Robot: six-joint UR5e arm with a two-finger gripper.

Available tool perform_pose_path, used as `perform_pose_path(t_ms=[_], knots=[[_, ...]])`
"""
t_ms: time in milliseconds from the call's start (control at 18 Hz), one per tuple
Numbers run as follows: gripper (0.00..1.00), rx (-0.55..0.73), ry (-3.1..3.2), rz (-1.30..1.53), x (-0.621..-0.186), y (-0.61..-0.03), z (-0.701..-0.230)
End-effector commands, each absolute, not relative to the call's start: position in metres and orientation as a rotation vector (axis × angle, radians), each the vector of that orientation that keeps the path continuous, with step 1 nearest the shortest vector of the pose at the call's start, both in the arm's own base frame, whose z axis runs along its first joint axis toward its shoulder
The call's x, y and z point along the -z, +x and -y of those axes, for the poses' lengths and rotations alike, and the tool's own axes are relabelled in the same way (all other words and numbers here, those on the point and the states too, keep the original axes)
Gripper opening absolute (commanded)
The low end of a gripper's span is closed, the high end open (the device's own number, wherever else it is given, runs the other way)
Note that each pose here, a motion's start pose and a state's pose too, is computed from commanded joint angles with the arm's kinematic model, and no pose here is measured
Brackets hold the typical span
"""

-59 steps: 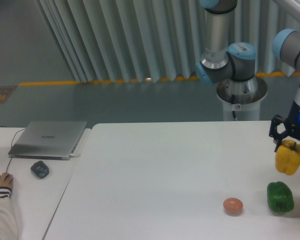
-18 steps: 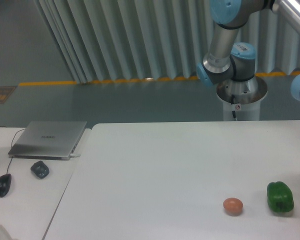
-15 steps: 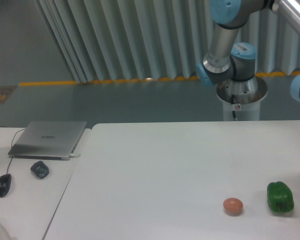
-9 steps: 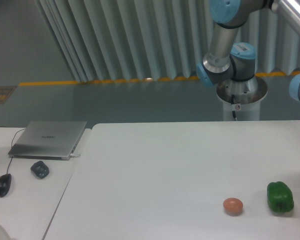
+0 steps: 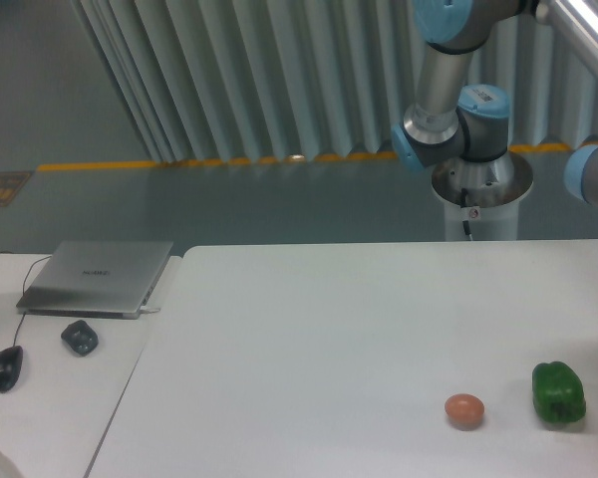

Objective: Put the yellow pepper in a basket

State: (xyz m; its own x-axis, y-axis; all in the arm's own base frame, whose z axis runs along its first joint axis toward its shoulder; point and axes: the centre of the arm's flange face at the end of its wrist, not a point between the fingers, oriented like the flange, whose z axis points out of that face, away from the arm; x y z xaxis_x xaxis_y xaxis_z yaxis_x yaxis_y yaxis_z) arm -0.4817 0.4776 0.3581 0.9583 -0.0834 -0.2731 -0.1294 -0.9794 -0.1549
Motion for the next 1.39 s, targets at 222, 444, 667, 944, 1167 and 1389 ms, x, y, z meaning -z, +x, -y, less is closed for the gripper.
perform_pose_path(t_ms=[222, 444, 667, 944, 1167, 1389], knots=[[1.00, -0.249, -3.011, -0.183, -0.364, -0.460, -0.472], [1.00, -0.133, -3.044, -0.322, -0.383, -0.423, -0.480], [1.00, -0.098, -3.018, -0.557, -0.409, -0.401, -0.474], [1.00, -0.040, -3.043, -0.986, -0.402, -0.399, -0.460], [1.00, -0.048, -3.026, -1.205, -0.400, -0.405, -0.453], [1.00, -0.059, -3.037, -1.236, -0.400, -0.405, -0.452]])
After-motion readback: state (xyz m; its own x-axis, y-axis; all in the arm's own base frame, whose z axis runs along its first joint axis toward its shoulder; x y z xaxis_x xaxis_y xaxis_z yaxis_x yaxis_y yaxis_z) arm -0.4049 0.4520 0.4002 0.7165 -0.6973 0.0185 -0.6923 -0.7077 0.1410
